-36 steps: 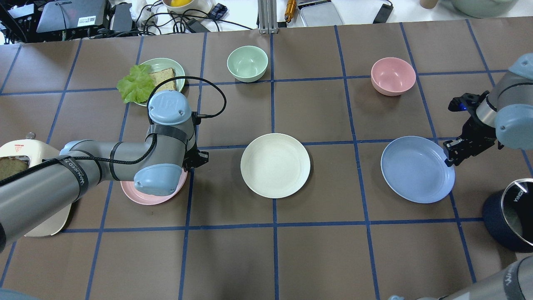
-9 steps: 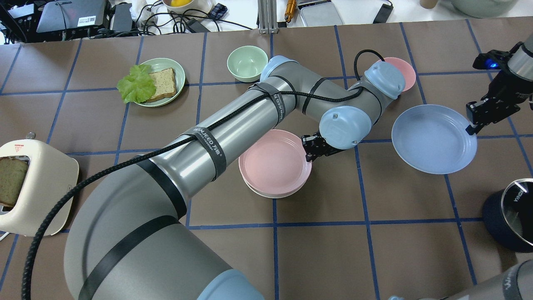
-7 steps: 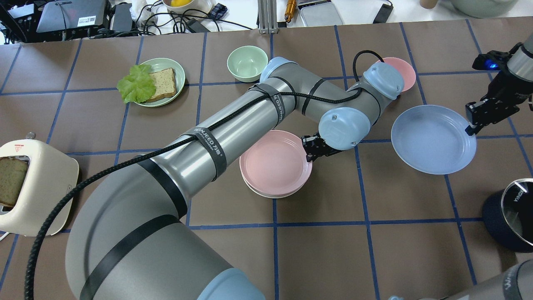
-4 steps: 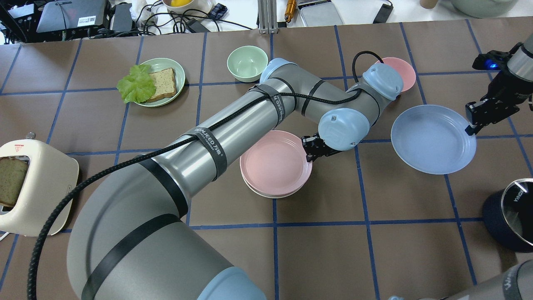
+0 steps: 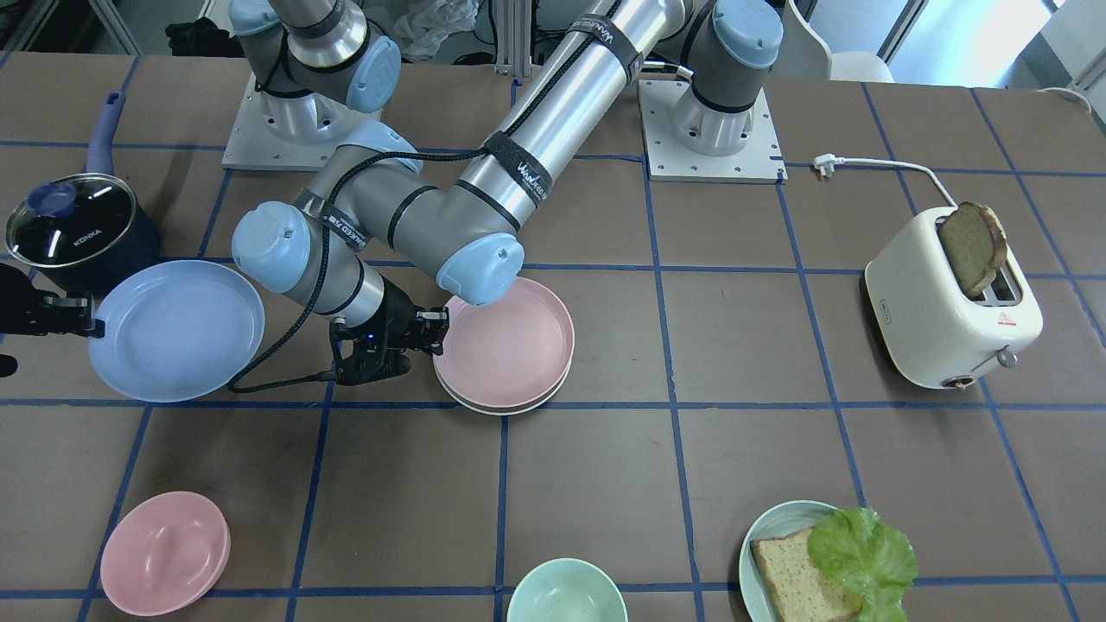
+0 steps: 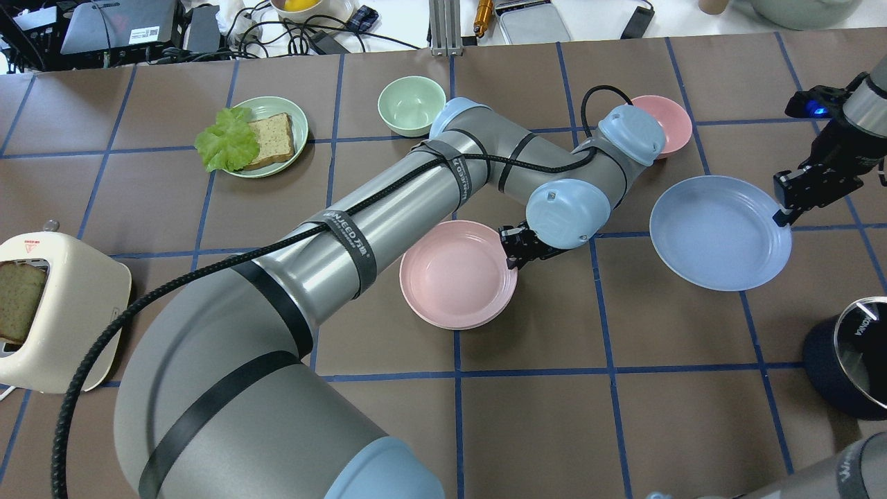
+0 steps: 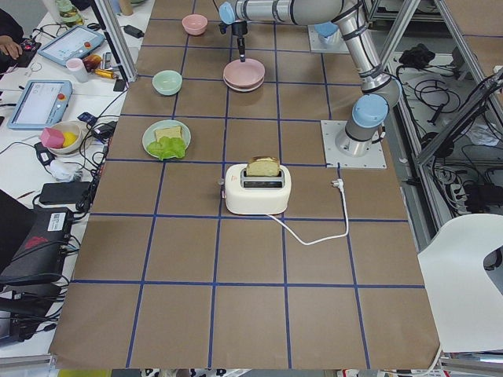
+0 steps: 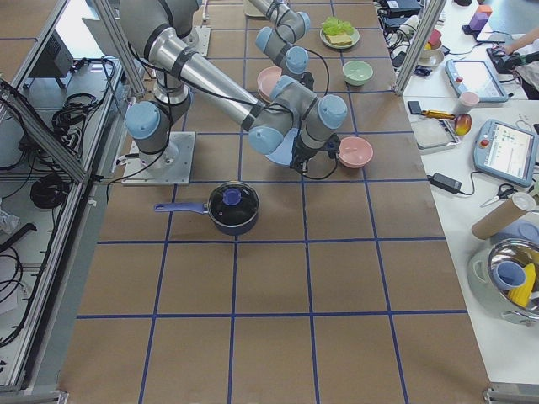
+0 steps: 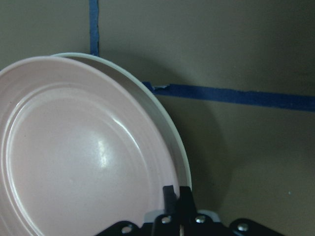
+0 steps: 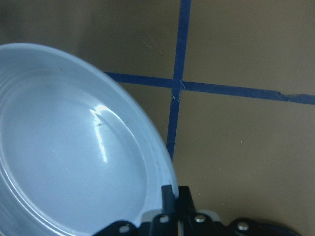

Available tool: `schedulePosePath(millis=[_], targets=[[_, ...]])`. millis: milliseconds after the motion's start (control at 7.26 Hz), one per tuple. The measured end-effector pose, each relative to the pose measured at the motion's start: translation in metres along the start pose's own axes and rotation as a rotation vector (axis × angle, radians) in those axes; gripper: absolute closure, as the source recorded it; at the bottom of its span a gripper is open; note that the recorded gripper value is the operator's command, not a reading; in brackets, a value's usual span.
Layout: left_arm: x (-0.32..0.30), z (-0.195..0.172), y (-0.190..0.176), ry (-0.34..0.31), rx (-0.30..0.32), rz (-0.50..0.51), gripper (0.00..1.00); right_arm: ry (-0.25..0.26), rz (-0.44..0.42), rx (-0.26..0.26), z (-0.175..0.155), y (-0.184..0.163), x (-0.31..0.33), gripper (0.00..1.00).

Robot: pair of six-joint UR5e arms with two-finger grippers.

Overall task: Stack three plates with pink and blue
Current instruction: 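Lower the pink plate onto the cream plate and open the left gripper, then raise the left gripper away while the right gripper lifts the blue plate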

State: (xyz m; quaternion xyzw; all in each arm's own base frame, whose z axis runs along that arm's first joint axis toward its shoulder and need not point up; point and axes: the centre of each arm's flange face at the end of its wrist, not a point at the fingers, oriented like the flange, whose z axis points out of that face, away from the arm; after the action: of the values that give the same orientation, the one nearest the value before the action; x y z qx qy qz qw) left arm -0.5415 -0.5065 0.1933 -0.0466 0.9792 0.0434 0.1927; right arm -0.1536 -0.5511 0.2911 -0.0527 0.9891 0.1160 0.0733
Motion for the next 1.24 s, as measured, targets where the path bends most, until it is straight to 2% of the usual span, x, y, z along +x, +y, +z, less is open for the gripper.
schedulePosePath(millis=[138,413,688,1239], targets=[[0.001,0.000,-0.001,0.002,0.001,-0.010,0.00,0.000,0.000,0.000,0.000,0.000,0.000,1.00],[-0.006,-0.012,0.000,0.010,0.011,-0.016,0.00,0.000,0.002,-0.001,0.001,0.000,0.000,1.00],[-0.028,-0.043,-0.002,0.032,0.039,-0.024,0.00,0.001,0.005,0.004,0.001,-0.001,0.000,1.00],[-0.135,-0.112,-0.037,0.100,0.089,-0.006,0.00,-0.031,0.028,0.016,0.010,-0.009,-0.021,1.00]])
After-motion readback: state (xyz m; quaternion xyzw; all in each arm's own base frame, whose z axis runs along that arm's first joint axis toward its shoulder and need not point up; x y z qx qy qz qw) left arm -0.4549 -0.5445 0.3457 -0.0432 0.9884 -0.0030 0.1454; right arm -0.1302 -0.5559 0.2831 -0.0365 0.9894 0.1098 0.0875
